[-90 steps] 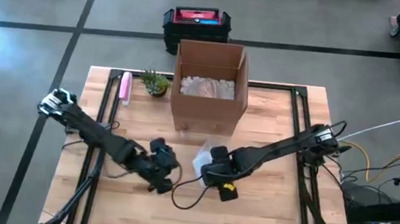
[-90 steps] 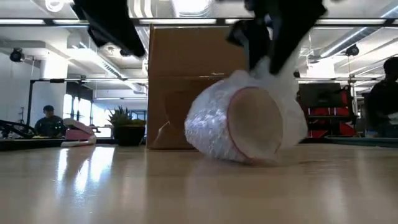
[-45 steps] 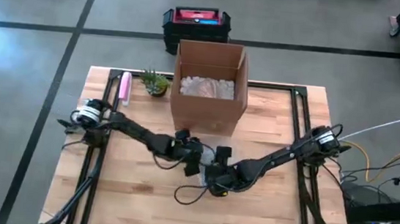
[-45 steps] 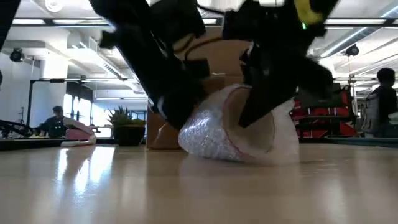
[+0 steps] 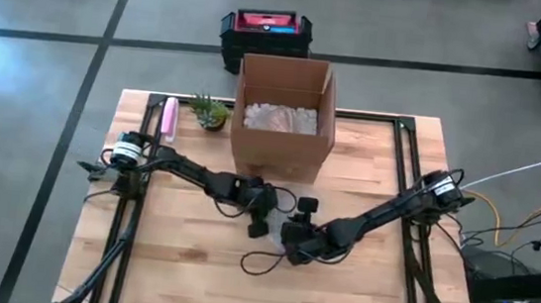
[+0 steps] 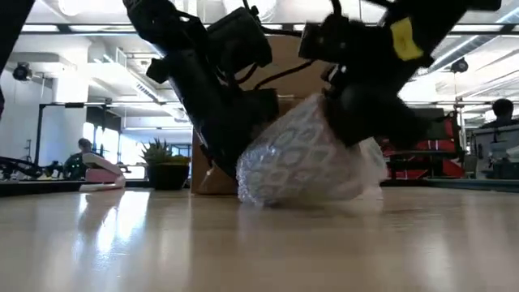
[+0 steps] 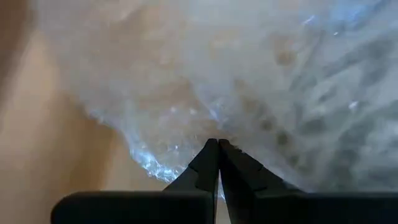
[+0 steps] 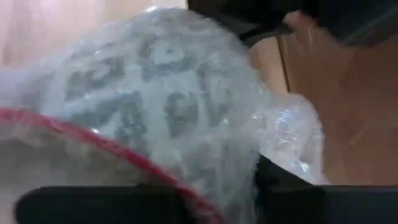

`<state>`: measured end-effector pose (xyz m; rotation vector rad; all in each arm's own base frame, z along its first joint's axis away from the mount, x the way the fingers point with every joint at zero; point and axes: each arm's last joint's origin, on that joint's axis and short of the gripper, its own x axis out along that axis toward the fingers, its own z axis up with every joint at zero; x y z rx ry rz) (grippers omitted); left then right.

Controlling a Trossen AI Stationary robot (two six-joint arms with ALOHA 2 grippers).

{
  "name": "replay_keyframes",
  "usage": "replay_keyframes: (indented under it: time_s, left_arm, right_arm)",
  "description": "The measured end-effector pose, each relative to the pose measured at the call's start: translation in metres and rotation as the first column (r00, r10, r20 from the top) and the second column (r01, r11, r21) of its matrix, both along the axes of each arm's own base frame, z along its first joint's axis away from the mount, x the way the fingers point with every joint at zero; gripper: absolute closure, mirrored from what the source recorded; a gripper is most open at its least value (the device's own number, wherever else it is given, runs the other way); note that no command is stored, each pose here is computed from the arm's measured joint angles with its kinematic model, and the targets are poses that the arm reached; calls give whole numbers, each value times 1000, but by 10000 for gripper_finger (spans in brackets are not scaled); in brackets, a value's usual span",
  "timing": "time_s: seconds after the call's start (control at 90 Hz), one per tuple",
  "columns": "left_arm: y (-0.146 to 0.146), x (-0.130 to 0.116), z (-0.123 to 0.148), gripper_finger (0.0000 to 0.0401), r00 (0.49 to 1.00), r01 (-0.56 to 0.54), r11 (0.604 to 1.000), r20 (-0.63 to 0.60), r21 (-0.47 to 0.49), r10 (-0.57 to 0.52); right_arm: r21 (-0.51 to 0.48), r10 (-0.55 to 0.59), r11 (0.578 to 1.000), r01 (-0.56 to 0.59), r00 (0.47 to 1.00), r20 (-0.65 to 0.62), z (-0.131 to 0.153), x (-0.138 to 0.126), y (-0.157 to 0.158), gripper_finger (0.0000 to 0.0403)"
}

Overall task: Wrap mug
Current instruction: Put the wrapped gray mug into the cardboard box

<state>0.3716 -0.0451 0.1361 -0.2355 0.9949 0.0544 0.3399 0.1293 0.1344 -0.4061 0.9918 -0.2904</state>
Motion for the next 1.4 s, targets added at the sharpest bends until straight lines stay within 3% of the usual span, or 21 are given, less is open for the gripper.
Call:
replay_keyframes:
  time_s: [0.111, 0.211, 0.356, 0.5, 0.611, 0.778, 1.0, 1.178, 1.4]
  left_arm:
    - [-10, -8, 19, 401, 1000, 5, 997, 7, -74, -5]
    - [-18, -19, 57, 401, 996, 3, 994, 94, -105, 7]
    - [-38, -47, 102, 401, 980, -8, 995, 196, -97, 27]
    - [-63, -81, 130, 401, 943, -64, 996, 324, -63, 81]
    - [-78, -98, 122, 401, 922, -123, 991, 365, -51, 133]
    - [-90, -107, 98, 401, 887, -126, 982, 426, -141, 176]
    - [-90, -109, 70, 401, 818, -100, 963, 531, -251, 223]
    - [-86, -109, 58, 401, 820, -109, 965, 527, -238, 222]
    - [-87, -106, 58, 401, 820, -111, 966, 527, -235, 223]
  right_arm:
    - [88, 88, 993, -84, 995, -40, 20, -1, 4, 380]
    - [202, 180, 966, -162, 981, -75, 44, -5, 7, 384]
    - [327, 261, 923, -202, 954, -149, 72, -5, 8, 384]
    - [382, 301, 904, -192, 920, -249, 73, 7, 9, 384]
    - [403, 303, 903, -150, 887, -349, 63, 18, 11, 384]
    - [406, 283, 909, -96, 857, -431, 48, 40, 16, 379]
    - [386, 249, 921, -49, 836, -489, 38, 68, 13, 277]
    - [398, 290, 911, -105, 851, -438, 74, 82, 10, 196]
    - [398, 326, 904, -159, 857, -399, 130, 67, 2, 146]
